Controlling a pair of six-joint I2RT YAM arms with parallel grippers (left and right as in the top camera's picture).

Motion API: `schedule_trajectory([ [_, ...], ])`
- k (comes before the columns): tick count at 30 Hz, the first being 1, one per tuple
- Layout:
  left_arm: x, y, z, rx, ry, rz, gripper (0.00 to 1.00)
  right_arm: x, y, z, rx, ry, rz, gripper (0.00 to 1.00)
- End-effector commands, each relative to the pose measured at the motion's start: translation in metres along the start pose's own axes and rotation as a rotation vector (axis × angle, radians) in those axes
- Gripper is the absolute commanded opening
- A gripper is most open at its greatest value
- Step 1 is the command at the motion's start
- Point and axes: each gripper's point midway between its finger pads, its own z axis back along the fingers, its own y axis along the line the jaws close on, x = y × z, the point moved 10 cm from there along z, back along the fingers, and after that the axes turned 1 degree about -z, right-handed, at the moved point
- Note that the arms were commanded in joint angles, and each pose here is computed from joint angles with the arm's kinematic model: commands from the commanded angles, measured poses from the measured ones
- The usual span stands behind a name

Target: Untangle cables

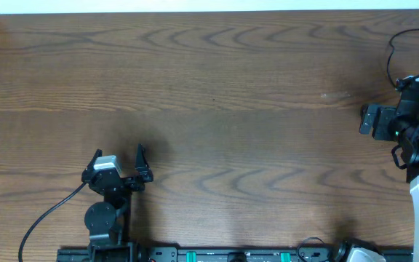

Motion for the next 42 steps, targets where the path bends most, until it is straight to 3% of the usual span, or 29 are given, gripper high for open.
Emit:
schedule_trajectory([
  [1, -0.0108, -0.0019, -0.0006, -0.031, 0.05, -0.023, 0.98, -0.0002, 0.0022, -0.0002, 0.008, 0.001, 0.009, 0.99],
  [42, -0.0107, 0.0008, -0.0007, 0.005, 0.048, -0.025, 0.98, -0.0003, 0.0021, -0.0002, 0.007, 0.001, 0.008, 0.99],
])
